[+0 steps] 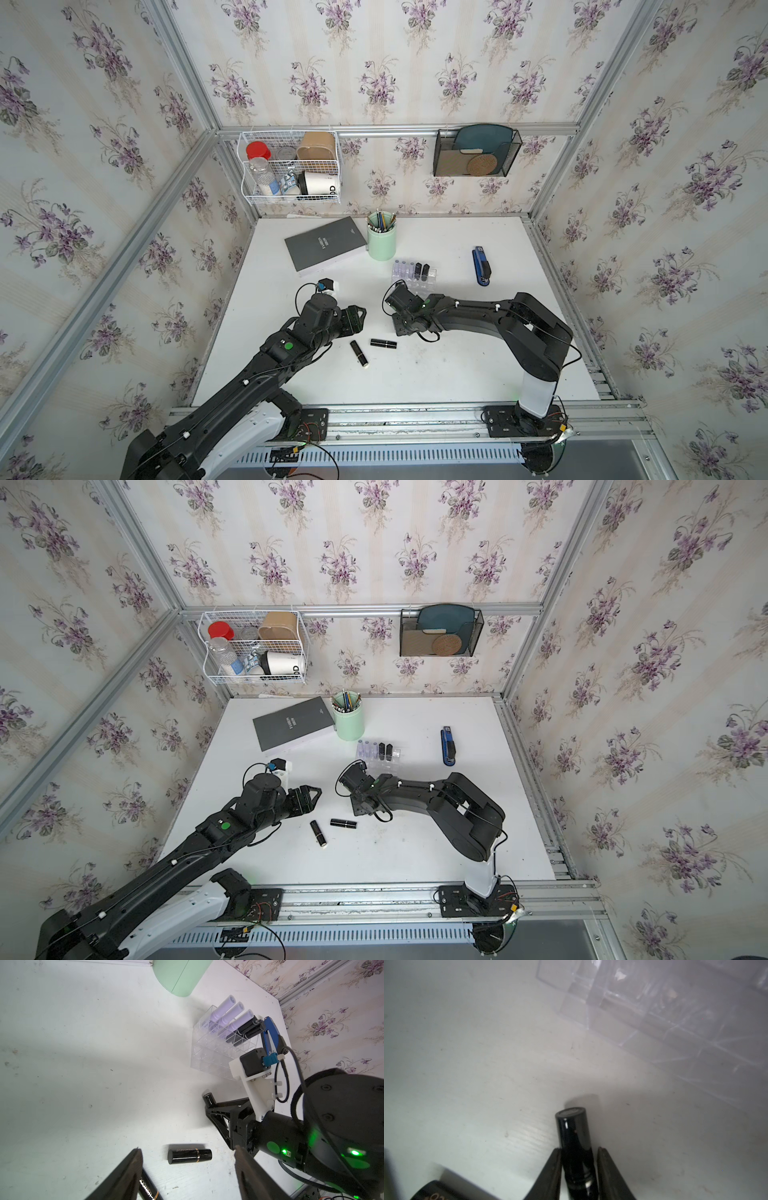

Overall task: Arrange the lipsticks in the organizer
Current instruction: Pick up the lipstick at the center of the board.

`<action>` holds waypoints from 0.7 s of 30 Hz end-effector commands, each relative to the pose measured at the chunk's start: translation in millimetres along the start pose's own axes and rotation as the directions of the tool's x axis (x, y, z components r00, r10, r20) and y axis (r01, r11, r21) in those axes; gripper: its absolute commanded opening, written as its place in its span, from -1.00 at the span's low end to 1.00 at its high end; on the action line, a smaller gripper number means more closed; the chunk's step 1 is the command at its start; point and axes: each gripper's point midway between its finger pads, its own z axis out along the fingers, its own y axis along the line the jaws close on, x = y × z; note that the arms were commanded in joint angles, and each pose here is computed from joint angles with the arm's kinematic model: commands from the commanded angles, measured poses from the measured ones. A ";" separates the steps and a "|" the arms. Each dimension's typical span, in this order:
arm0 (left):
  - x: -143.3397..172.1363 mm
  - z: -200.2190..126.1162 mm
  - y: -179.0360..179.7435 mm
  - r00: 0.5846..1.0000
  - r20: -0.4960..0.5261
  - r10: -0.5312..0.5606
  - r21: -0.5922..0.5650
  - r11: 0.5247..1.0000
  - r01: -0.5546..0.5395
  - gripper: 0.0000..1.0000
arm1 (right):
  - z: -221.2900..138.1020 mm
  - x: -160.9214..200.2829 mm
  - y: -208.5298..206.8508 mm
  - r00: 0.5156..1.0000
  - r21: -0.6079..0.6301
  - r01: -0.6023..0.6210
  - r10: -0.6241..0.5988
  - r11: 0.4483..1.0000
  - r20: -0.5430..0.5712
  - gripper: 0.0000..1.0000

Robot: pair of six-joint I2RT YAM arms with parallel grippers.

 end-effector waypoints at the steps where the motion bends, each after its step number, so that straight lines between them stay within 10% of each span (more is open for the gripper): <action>1: -8.3 -5.6 -9.0 0.999 -0.029 0.028 0.049 0.998 -0.027 0.40 | -6.7 6.7 -1.9 0.991 -0.017 0.130 -0.130 0.991 -0.004 -0.51; 5: -10.5 -10.1 -32.6 0.987 -0.160 -0.009 0.240 0.970 0.047 0.40 | -41.9 -10.1 17.6 0.944 -0.125 0.309 -0.289 0.943 0.158 -0.65; 14: 21.3 -25.4 -97.2 0.886 -0.463 0.003 0.580 0.757 0.301 0.53 | -139.9 7.1 70.4 0.650 -0.177 0.701 -0.516 0.691 0.558 -0.70; 21: 44.9 -25.2 -95.2 0.865 -0.500 0.042 0.562 0.775 0.287 0.16 | -161.9 7.2 78.9 0.562 -0.143 0.767 -0.546 0.626 0.621 -0.74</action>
